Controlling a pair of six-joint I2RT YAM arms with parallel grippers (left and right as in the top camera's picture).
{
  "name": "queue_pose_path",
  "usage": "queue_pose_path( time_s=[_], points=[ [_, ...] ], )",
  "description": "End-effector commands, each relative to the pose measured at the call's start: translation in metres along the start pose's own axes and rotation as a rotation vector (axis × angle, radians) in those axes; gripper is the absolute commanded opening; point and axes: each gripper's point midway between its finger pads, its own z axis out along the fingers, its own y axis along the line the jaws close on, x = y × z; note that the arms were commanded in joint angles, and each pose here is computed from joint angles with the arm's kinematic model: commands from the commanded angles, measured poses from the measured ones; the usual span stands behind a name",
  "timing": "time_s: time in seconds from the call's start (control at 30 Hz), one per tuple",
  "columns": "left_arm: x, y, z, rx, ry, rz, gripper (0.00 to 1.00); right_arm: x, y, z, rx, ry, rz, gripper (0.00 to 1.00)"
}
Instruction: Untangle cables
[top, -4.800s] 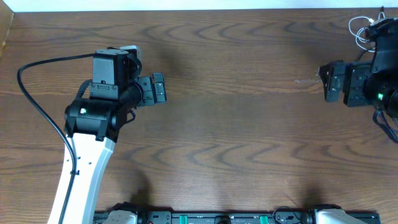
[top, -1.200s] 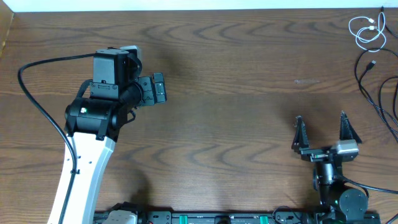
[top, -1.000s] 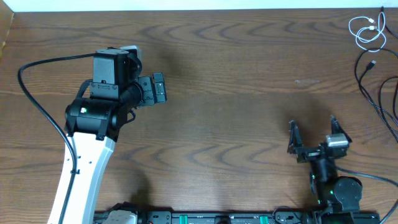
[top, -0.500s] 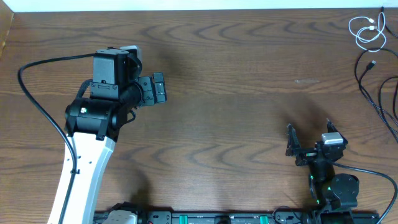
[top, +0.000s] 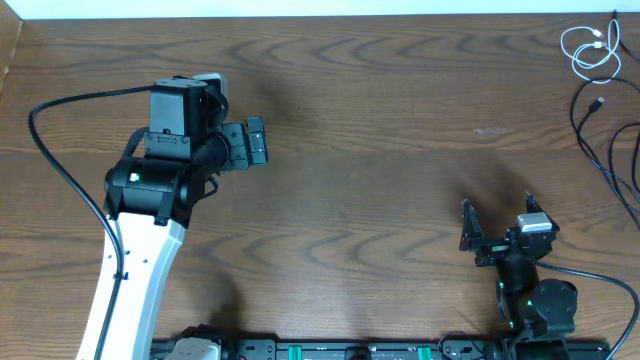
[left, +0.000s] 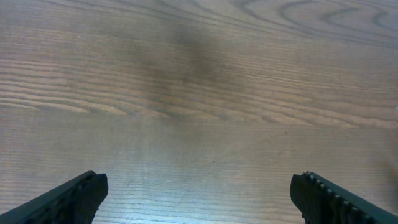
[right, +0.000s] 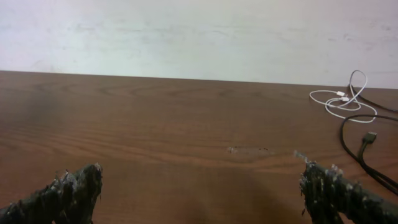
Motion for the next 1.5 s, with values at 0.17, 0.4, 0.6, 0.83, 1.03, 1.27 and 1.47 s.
queue_pose_path(
  time_s=[0.17, 0.4, 0.6, 0.83, 1.03, 1.27, 1.47],
  points=[
    [-0.005, 0.006, -0.003, -0.037, -0.012, 0.009, 0.99, 0.0, 0.002, 0.0, -0.008, -0.001, 0.013, 0.99],
    [-0.005, 0.008, -0.036, -0.037, -0.112, 0.011, 0.99, 0.0, 0.002, 0.0, -0.008, -0.001, 0.013, 0.99],
    [0.006, 0.028, -0.062, -0.072, -0.295, -0.016, 0.99, 0.0, 0.002, 0.0, -0.008, -0.001, 0.013, 0.99],
    [0.027, 0.054, -0.073, -0.087, -0.548, -0.064, 0.99, 0.0, 0.002, 0.0, -0.008, -0.001, 0.013, 0.99],
    [0.037, 0.063, -0.084, -0.074, -0.769, -0.073, 0.99, 0.0, 0.002, 0.0, -0.008, -0.001, 0.013, 0.99],
    [0.053, 0.066, -0.079, -0.04, -0.954, -0.064, 0.99, 0.0, 0.002, 0.0, -0.008, -0.001, 0.013, 0.99],
    [0.064, 0.072, -0.071, -0.036, -1.045, -0.061, 0.99, 0.0, 0.002, 0.0, -0.008, -0.001, 0.013, 0.99]
  ],
)
